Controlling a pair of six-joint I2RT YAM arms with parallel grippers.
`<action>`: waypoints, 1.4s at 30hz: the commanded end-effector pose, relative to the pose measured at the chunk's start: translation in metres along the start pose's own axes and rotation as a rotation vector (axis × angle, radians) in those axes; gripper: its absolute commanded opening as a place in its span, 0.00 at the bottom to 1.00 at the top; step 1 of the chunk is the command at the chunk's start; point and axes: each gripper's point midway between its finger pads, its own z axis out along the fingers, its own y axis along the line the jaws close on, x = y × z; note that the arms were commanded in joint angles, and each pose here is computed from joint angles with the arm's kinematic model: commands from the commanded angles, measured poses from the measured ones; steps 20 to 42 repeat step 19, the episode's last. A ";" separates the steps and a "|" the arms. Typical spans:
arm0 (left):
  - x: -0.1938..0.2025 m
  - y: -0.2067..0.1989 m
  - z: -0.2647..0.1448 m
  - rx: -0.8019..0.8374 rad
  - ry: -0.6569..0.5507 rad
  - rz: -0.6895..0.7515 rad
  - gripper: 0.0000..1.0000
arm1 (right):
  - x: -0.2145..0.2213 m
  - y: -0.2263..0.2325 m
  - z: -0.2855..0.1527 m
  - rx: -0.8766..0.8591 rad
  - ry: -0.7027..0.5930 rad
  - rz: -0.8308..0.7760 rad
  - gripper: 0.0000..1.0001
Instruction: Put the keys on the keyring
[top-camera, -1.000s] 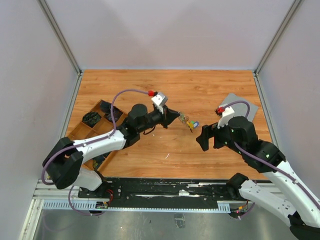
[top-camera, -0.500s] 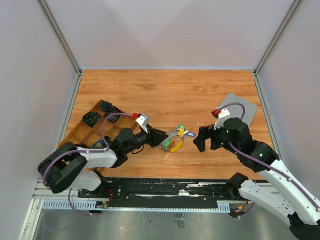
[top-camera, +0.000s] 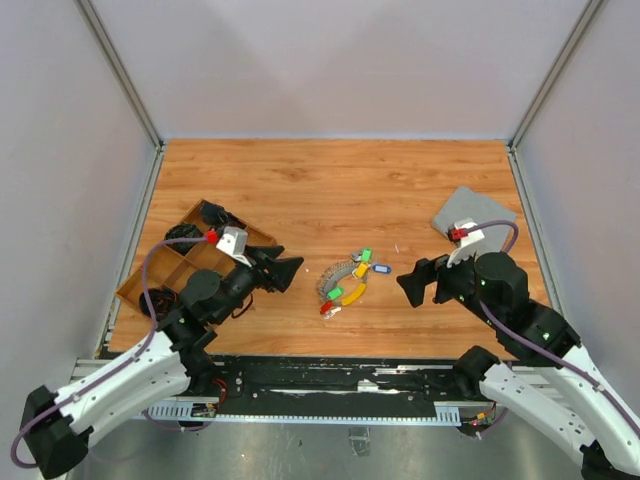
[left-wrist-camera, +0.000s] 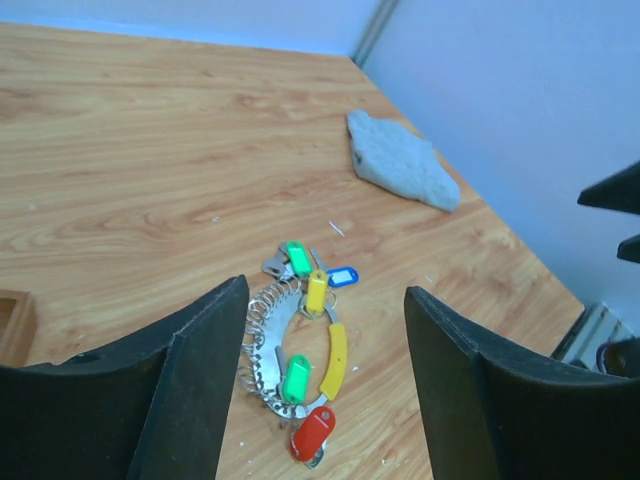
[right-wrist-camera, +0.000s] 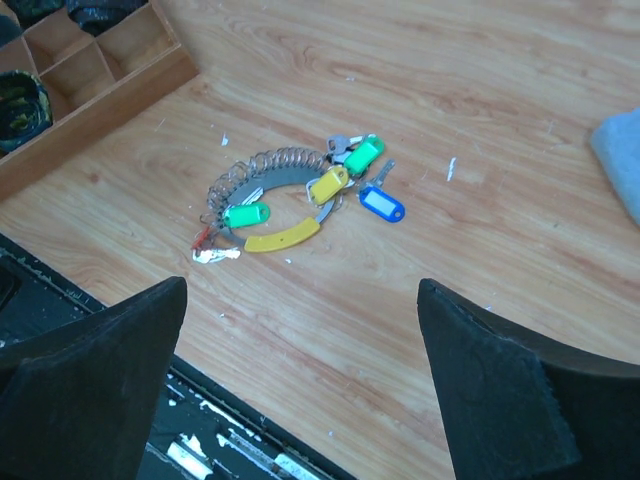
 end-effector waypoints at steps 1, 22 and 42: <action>-0.021 0.029 -0.027 -0.208 0.031 0.042 0.74 | -0.036 -0.013 -0.023 0.058 -0.152 -0.058 0.98; -0.085 0.041 -0.104 -0.379 -0.079 -0.009 1.00 | -0.031 -0.053 -0.071 0.225 -0.280 -0.058 0.98; -0.085 0.041 -0.104 -0.379 -0.079 -0.009 1.00 | -0.031 -0.053 -0.071 0.225 -0.280 -0.058 0.98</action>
